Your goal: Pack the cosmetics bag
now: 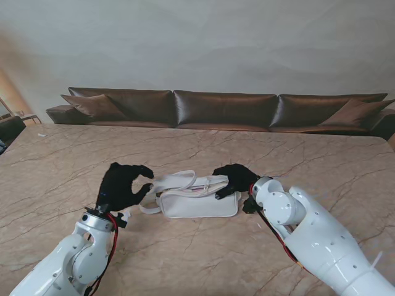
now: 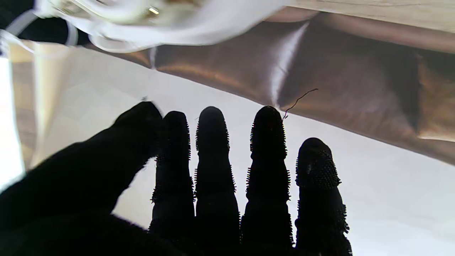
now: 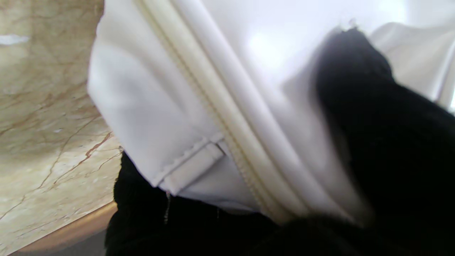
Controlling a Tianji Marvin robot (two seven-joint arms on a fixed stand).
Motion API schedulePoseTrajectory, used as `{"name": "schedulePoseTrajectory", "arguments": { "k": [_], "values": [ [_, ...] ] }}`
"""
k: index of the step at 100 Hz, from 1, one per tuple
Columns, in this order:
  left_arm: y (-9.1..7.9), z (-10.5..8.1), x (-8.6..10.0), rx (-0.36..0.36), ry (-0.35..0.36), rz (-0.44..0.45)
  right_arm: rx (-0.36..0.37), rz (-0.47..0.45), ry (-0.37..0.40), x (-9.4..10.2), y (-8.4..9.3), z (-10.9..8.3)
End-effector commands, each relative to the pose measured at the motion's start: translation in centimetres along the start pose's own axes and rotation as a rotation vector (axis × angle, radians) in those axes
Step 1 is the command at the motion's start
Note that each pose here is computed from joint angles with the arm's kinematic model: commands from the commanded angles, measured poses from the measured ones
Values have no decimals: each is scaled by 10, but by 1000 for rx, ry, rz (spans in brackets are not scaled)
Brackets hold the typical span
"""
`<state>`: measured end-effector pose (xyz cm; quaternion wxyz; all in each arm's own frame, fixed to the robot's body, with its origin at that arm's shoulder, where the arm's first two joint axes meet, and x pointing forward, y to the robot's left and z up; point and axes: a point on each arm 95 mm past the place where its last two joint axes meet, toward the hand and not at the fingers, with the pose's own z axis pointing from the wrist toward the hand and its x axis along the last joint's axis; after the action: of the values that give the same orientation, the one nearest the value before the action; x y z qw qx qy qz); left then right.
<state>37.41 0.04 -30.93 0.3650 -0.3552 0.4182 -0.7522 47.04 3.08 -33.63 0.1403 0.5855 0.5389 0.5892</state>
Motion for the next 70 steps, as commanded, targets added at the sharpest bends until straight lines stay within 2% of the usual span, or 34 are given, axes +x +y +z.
{"name": "schedulePoseTrajectory", "arguments": {
  "k": [1,9,19,28,36,70],
  "values": [
    [3,3,17,0,69,-4,32,2,-21,-4,-12,0],
    [4,8,30,-2,146,10,34,5,-20,-3,-12,0],
    [4,14,47,-11,207,4,35,6,-18,-2,-11,1],
    [6,12,61,-52,242,-31,34,7,-15,-2,-10,1],
    [8,11,66,-79,274,17,30,8,-15,-2,-9,0],
    [22,7,71,-259,287,37,33,8,-2,0,-7,1]
  ]
}}
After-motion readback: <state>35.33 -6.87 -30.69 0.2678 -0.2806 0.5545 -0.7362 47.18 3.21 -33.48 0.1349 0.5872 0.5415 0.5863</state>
